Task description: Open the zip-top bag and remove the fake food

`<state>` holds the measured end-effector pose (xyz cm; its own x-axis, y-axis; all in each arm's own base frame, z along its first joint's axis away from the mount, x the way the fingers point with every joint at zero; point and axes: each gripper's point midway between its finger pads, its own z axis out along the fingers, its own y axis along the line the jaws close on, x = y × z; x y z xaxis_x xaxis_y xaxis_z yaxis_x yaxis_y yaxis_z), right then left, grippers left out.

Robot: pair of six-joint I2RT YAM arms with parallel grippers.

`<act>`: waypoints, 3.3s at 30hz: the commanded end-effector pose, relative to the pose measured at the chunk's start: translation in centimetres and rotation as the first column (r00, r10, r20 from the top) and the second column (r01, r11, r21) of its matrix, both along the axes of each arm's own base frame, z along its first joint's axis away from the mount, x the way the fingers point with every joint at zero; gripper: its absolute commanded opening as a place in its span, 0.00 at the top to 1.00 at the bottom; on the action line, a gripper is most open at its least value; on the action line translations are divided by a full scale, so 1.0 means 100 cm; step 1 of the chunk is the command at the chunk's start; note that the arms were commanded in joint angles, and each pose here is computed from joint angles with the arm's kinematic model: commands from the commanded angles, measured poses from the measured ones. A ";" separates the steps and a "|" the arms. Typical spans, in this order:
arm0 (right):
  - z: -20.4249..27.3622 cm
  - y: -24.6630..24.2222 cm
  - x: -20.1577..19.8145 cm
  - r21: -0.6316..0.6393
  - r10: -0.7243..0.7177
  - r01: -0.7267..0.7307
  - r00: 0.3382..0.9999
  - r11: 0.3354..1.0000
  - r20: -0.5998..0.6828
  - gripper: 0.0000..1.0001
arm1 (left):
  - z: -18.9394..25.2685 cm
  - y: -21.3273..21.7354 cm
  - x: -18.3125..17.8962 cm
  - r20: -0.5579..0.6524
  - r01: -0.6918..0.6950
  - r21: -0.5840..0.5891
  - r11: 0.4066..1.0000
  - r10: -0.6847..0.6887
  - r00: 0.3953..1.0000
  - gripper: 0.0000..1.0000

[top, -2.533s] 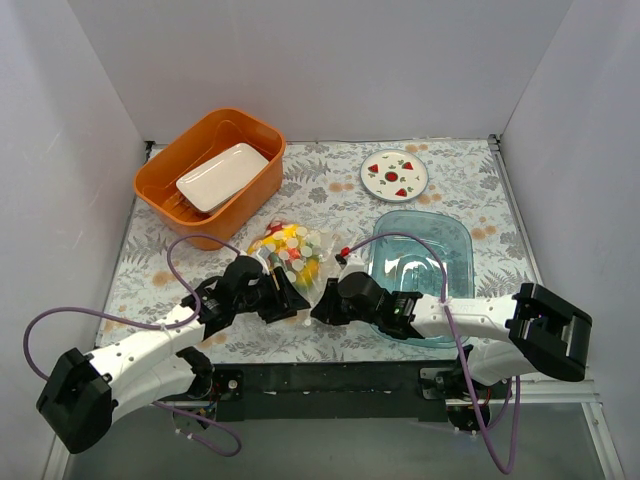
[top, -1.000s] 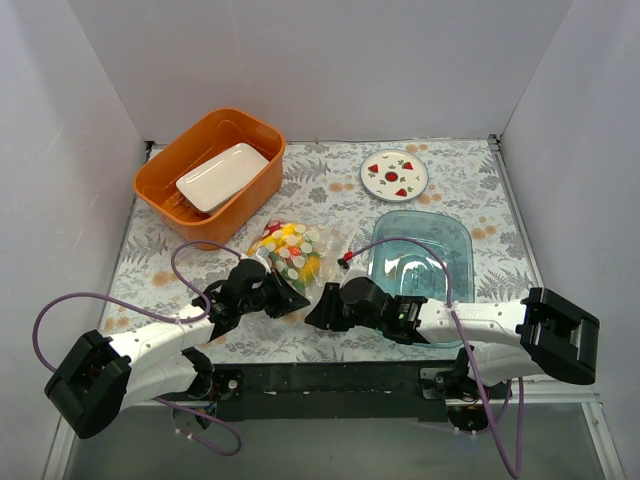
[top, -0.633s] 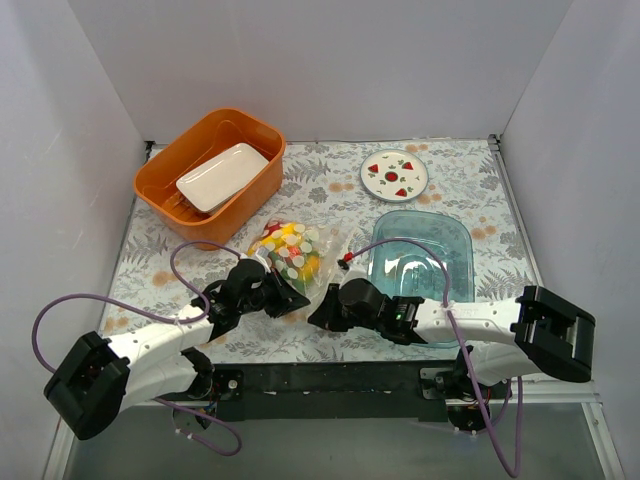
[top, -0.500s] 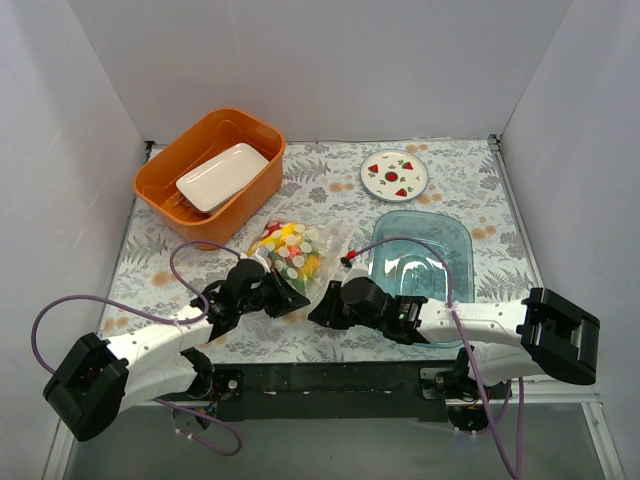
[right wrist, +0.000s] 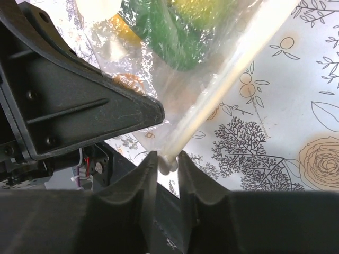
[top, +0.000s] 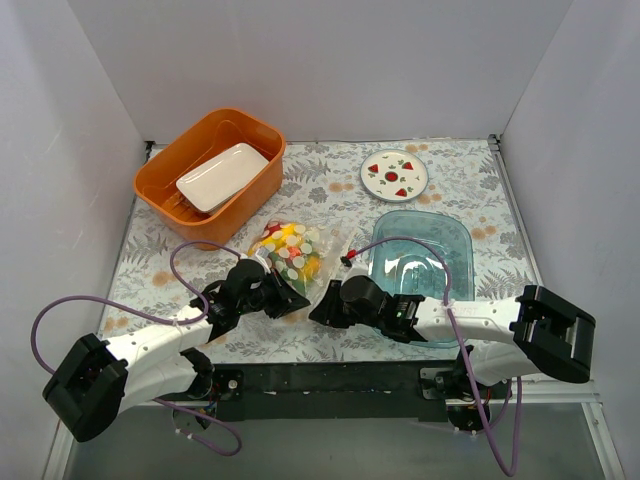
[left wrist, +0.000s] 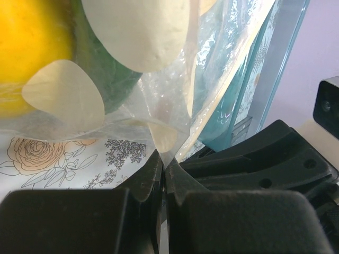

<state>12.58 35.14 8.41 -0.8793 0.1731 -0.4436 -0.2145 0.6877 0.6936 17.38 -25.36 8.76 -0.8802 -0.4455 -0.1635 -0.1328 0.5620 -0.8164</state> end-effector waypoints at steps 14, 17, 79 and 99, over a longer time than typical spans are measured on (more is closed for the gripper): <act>0.015 -0.034 0.040 0.042 -0.146 0.144 0.988 0.989 0.044 0.94 | -0.009 0.009 -0.023 -0.019 0.070 0.009 0.998 -0.070 0.997 1.00; 0.017 -0.042 0.046 0.039 -0.167 0.165 0.984 0.986 0.056 0.94 | -0.012 0.010 -0.026 -0.027 0.077 0.013 0.997 -0.076 0.997 1.00; 0.027 -0.032 0.040 0.108 -0.112 0.105 0.992 0.989 0.054 0.91 | 0.007 -0.002 -0.030 -0.017 0.164 -0.012 0.986 -0.164 0.986 1.00; 0.039 -0.016 0.038 0.157 -0.072 0.064 0.996 0.986 0.048 0.94 | 0.006 0.001 -0.037 -0.029 0.163 -0.034 0.986 -0.164 0.986 0.51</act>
<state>15.15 32.31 9.03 -0.8667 0.2556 -0.4284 -0.1783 0.6433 0.7445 13.90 -25.15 8.99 -0.9482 -0.2870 -0.1361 -0.0605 0.5838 -0.8097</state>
